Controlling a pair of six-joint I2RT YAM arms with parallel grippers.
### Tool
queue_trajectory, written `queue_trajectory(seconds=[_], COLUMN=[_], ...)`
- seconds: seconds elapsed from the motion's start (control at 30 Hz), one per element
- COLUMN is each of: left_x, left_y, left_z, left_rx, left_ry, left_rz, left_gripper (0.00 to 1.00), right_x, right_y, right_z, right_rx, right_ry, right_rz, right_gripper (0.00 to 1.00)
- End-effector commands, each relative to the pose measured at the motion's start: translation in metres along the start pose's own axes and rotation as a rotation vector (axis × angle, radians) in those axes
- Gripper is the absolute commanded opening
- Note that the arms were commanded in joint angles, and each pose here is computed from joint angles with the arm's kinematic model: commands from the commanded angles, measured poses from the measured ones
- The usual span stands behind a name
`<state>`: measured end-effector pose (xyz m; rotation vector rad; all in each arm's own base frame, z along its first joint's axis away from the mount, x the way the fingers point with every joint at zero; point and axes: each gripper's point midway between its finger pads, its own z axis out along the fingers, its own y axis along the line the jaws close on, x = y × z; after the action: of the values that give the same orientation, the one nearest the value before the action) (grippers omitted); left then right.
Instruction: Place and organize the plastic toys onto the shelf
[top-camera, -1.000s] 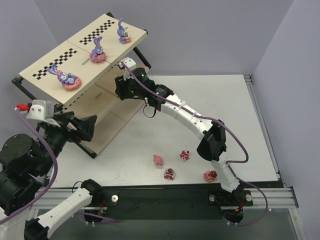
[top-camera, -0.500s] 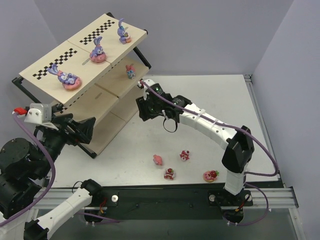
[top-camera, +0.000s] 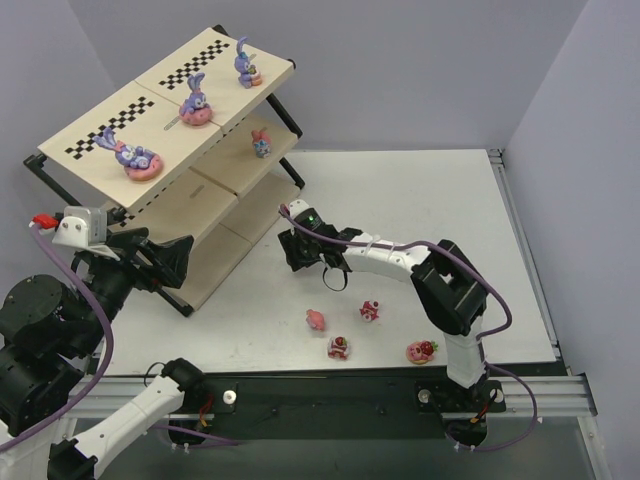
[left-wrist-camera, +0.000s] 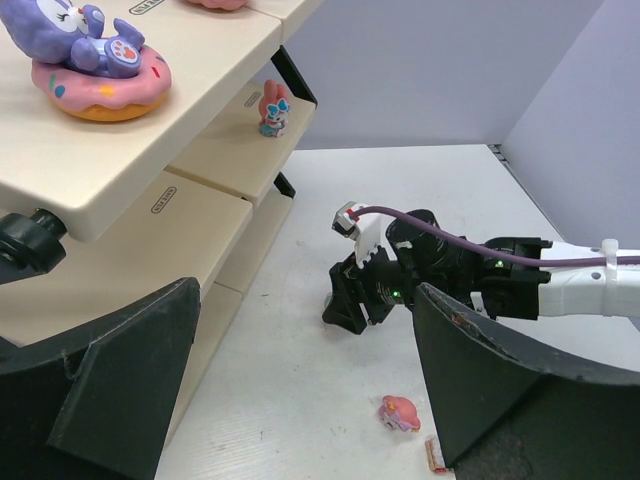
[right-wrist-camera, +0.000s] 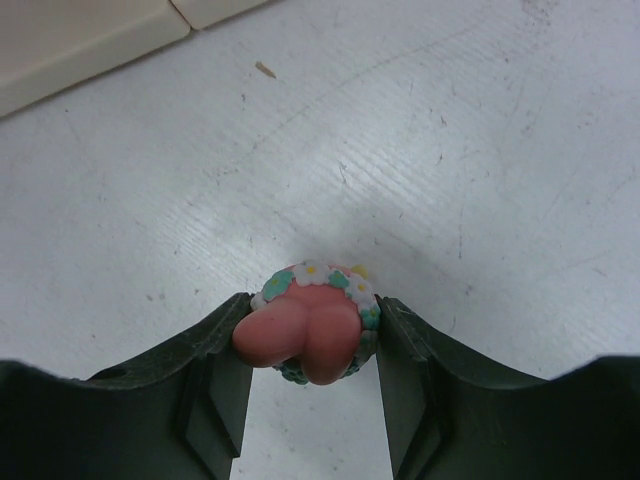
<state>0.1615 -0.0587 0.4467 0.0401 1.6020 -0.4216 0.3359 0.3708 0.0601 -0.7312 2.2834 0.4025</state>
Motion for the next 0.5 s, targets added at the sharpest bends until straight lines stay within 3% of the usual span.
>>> queue_trajectory(seconds=[0.0, 0.47], left_x=[-0.005, -0.004], left_y=[0.000, 0.000], left_z=[-0.002, 0.000], left_rx=[0.005, 0.000], left_ry=[-0.012, -0.003], left_rz=[0.009, 0.030], left_gripper=[0.97, 0.97], right_x=[-0.034, -0.011], right_y=[0.009, 0.011], right_z=[0.003, 0.027], right_rx=[-0.030, -0.029], right_ry=[-0.172, -0.068], right_rz=[0.020, -0.010], right_gripper=[0.01, 0.19])
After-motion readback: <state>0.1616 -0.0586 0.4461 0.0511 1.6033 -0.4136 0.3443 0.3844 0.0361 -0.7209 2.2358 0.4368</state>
